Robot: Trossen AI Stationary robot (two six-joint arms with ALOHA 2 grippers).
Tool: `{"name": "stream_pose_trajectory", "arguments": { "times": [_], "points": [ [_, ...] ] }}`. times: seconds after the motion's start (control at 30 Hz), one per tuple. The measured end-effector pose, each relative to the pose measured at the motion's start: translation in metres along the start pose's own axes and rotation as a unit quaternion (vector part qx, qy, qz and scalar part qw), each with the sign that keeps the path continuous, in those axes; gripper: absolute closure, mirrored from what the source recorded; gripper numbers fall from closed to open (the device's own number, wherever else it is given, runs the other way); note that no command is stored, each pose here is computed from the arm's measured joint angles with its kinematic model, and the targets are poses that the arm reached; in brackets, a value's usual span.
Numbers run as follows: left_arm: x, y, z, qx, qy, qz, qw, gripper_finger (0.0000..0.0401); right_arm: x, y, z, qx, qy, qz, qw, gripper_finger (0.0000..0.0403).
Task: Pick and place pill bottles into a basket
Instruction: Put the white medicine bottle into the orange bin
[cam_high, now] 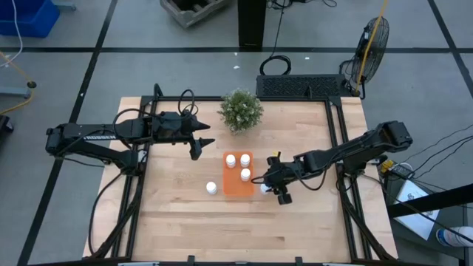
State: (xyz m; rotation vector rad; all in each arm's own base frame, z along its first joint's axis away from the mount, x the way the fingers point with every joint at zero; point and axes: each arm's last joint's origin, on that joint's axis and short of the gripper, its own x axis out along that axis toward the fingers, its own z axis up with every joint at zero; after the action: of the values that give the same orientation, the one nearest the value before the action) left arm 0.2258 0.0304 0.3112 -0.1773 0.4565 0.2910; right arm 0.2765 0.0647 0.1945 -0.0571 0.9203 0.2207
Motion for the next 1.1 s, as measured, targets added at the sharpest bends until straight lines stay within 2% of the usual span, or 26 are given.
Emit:
{"name": "stream_pose_trajectory", "arguments": {
  "times": [0.23,0.37,0.57,0.73,1.1],
  "points": [
    [0.000,0.001,0.001,0.015,-0.004,0.011,1.000,0.0127,-0.053,0.004,0.058,-0.019,-0.040,0.001,0.999,0.0258],
    [0.000,0.001,0.002,0.016,-0.009,0.011,1.000,0.0122,-0.064,0.002,0.081,-0.040,-0.069,-0.003,0.997,0.0258],
    [0.000,0.001,0.002,0.020,-0.010,0.011,1.000,0.0119,-0.037,-0.015,0.083,-0.050,-0.040,0.001,0.998,0.0258],
    [0.000,0.001,0.002,0.020,-0.010,0.010,1.000,0.0118,-0.019,-0.023,0.087,-0.061,-0.052,-0.003,0.997,0.0258],
    [0.000,0.000,0.002,0.022,-0.008,0.000,1.000,0.0118,0.024,-0.019,0.078,-0.071,-0.013,0.007,0.997,0.0258]
  ]
}}
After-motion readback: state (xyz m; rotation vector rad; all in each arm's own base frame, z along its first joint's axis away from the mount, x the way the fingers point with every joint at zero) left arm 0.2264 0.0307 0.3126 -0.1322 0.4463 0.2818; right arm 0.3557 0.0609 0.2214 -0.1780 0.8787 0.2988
